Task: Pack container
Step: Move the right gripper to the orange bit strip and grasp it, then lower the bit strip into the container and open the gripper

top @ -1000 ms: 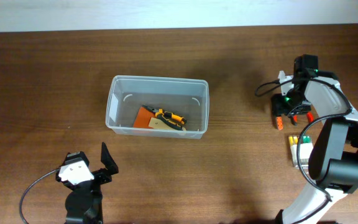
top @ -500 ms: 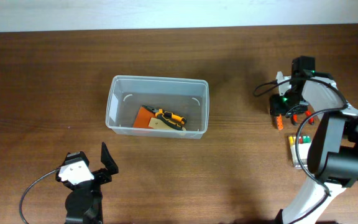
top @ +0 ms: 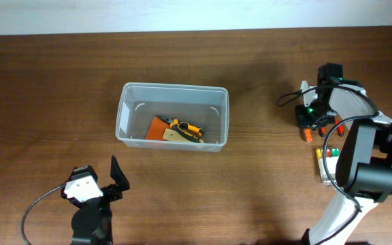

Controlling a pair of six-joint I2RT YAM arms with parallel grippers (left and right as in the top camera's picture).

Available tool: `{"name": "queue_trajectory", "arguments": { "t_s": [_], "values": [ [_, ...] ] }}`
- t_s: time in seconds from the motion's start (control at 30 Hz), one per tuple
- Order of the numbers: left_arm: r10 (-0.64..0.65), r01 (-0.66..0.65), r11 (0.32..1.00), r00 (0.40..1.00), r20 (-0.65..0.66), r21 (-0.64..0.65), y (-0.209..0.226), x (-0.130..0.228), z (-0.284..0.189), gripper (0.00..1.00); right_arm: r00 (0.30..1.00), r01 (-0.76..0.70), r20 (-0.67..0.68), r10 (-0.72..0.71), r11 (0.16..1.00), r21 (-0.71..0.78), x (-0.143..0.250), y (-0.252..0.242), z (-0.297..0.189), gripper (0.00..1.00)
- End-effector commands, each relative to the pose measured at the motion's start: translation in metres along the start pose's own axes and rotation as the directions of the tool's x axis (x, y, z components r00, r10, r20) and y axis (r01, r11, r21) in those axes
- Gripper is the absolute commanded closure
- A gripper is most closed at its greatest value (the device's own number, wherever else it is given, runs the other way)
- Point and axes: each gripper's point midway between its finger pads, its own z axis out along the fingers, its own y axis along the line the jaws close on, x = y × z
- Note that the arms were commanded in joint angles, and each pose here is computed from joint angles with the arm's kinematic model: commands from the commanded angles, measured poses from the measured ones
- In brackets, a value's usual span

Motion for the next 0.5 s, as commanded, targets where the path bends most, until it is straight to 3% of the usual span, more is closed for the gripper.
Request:
{"name": "queue_trajectory", "arguments": {
  "t_s": [0.0, 0.2, 0.47],
  "values": [
    [0.009, -0.009, 1.0, 1.0, 0.003, 0.0, 0.0, 0.0, 0.0, 0.01, 0.999, -0.002, -0.036, 0.001, 0.999, -0.042, 0.008, 0.006, 0.008, 0.95],
    [0.009, -0.009, 1.0, 1.0, 0.003, 0.0, 0.0, 0.0, 0.0, 0.01, 0.999, 0.006, 0.05, -0.001, 0.996, -0.093, -0.024, 0.012, -0.035, 0.96],
    [0.009, -0.009, 1.0, 1.0, 0.003, 0.0, 0.0, 0.0, 0.0, 0.01, 0.951, 0.12, 0.295, -0.091, 0.989, -0.084, -0.094, 0.043, -0.165, 0.96]
  ]
}}
